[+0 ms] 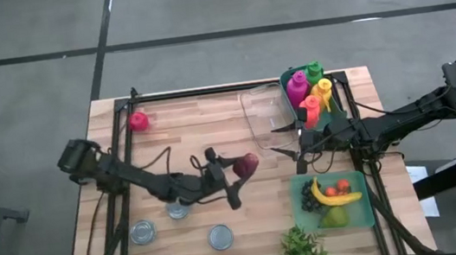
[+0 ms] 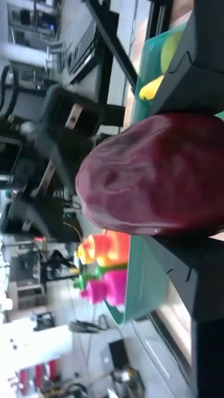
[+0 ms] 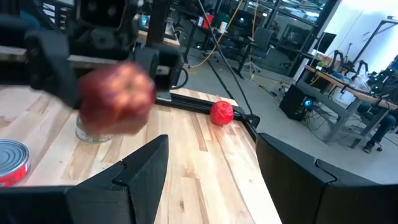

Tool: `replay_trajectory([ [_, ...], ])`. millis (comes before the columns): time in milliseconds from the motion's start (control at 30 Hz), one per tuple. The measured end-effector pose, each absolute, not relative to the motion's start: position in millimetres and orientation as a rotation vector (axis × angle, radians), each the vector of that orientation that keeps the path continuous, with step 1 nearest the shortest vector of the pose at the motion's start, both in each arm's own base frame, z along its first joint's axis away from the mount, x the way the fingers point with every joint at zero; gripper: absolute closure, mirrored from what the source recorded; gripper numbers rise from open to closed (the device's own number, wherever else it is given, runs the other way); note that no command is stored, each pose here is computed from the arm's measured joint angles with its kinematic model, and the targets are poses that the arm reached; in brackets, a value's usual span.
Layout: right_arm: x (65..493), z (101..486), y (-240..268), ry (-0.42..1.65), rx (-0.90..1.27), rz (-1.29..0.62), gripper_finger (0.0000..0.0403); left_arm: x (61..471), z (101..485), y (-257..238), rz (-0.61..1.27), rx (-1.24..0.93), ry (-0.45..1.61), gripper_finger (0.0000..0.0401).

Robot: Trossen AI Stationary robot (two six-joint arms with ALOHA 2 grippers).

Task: Pick & Place Food Item
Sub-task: Put the dark red apple into the green transparent bin

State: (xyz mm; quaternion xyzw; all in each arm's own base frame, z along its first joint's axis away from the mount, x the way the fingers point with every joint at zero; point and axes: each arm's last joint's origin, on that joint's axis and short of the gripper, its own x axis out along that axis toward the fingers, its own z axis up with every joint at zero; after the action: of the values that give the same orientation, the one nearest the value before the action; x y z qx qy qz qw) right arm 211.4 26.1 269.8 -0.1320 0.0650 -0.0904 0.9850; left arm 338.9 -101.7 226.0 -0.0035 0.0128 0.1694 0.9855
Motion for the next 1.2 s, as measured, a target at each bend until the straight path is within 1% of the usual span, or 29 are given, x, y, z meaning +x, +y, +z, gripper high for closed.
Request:
replay_trajectory([
  [133, 211.4, 269.8, 26.1, 0.131, -0.265, -0.182, 0.0164, 347.5, 206.3, -105.7, 0.306, 0.024, 0.038, 0.0151],
  [300, 211.4, 269.8, 26.2, 0.131, -0.266, -0.181, 0.0164, 356.0, 185.2, -106.6, 0.256, -0.011, 0.040, 0.0151],
  [600, 211.4, 269.8, 26.2, 0.131, -0.265, -0.182, 0.0164, 373.3, 168.6, -102.9, 0.142, -0.022, -0.002, 0.0151],
  [867, 211.4, 269.8, 26.2, 0.131, -0.265, -0.182, 0.0164, 401.8, 152.6, -100.0, 0.071, -0.027, -0.003, 0.0151],
  [1200, 211.4, 269.7, 26.2, 0.131, -0.266, -0.181, 0.0164, 441.9, 141.5, -101.2, -0.029, -0.030, -0.027, 0.0151],
])
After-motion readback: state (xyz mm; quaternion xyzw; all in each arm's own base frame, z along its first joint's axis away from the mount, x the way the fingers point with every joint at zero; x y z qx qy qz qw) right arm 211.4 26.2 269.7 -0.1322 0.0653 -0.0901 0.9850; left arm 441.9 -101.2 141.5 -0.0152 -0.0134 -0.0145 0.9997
